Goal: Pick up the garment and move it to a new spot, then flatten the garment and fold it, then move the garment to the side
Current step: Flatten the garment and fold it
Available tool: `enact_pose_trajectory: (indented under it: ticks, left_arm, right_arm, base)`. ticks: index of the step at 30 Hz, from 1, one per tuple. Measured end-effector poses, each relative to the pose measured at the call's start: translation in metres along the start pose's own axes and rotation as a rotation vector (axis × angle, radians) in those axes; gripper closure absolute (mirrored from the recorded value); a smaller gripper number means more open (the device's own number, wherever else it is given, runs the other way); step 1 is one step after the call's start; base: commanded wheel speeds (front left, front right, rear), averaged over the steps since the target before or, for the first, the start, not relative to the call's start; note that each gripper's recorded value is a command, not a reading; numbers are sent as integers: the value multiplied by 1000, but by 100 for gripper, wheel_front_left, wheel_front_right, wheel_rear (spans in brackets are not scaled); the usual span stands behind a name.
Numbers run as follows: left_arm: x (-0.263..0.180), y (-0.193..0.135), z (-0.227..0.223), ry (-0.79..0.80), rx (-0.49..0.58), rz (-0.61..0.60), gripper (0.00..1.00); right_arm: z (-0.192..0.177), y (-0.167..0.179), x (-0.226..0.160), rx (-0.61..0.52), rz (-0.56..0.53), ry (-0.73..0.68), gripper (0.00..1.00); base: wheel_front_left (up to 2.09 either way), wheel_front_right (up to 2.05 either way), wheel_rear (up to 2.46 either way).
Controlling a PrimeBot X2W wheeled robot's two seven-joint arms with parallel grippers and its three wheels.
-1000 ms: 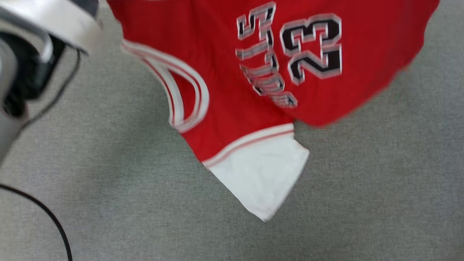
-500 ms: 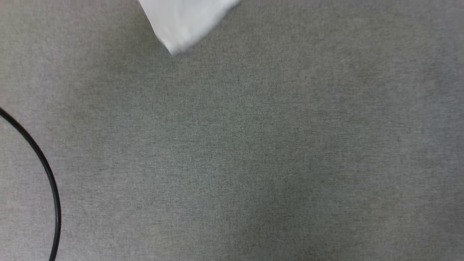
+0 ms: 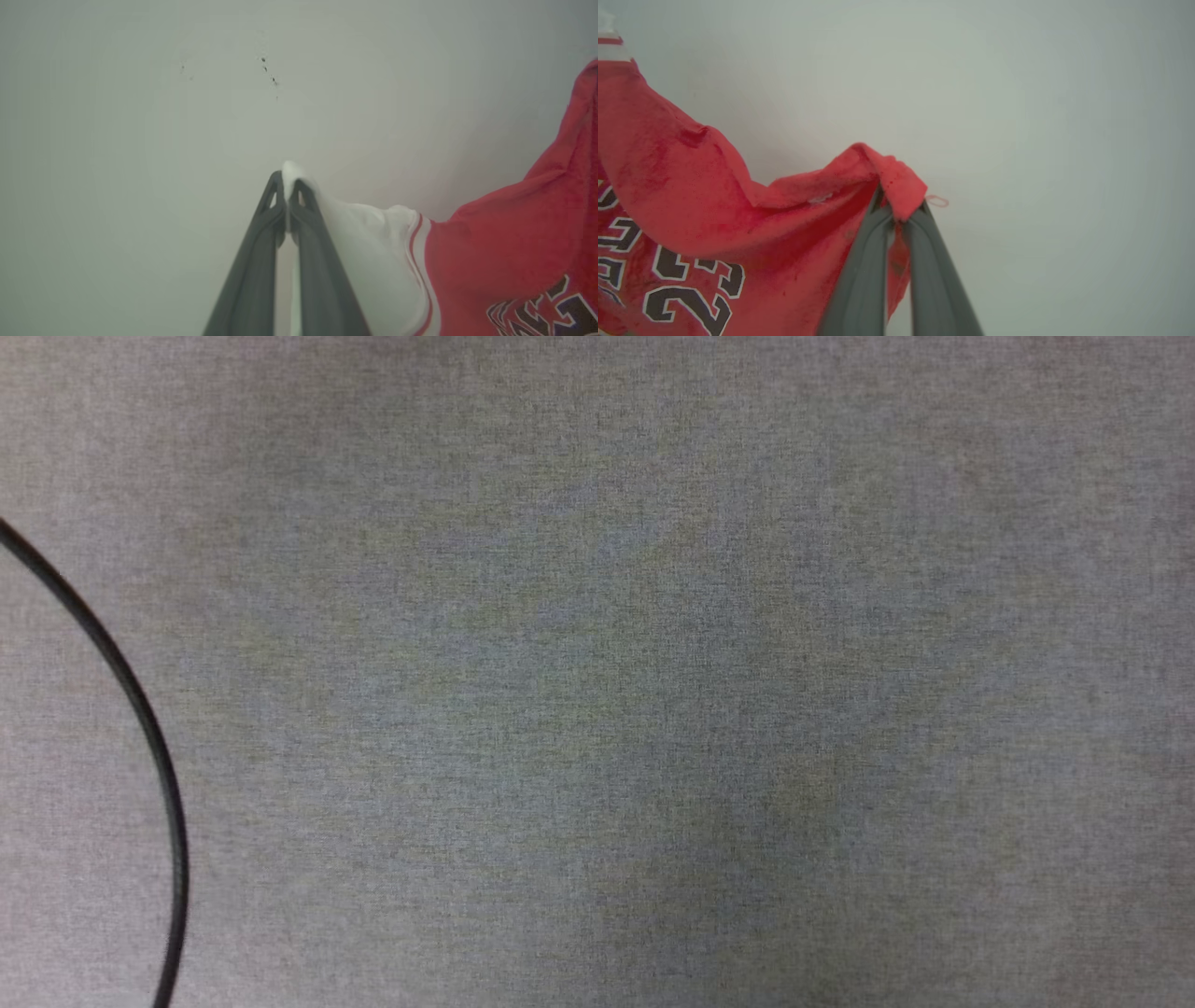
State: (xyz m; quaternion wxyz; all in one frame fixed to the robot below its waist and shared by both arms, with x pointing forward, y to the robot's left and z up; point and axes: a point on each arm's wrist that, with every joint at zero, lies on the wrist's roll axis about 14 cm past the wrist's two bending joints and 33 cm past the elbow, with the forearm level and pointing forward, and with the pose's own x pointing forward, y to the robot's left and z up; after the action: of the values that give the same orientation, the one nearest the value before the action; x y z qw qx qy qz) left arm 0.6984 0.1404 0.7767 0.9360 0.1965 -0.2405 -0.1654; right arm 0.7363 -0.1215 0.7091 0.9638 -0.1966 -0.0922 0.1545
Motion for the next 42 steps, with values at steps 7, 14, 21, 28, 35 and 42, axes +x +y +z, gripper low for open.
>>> enact_pose_trajectory:
  ticks: [7, 14, 21, 28, 35, 42]
  left_arm:
    - [-28, -33, -72, 152, -55, -55, 100]
    - [-78, -62, -117, 256, -155, -80, 100]
    - [-136, -90, -128, 320, -233, -105, 100]
    - [-212, -123, -127, 395, -309, -91, 100]
    - [-295, -152, -114, 492, -372, -73, 100]
    - [-382, -191, -94, 636, -494, -49, 100]
  right_arm:
    - [-66, 42, -12, 9, 100, 120, 100]
    - [-119, 78, -49, 80, 171, 229, 100]
    - [-150, 109, -103, 137, 241, 317, 100]
    - [-174, 118, -172, 172, 274, 411, 100]
    - [-183, 126, -238, 220, 292, 466, 100]
    - [-189, 140, -300, 264, 309, 501, 100]
  base:
    - [0, 0, 0]
    - [0, 0, 0]
    - [0, 0, 0]
    - [0, 0, 0]
    - [0, 0, 0]
    - [0, 0, 0]
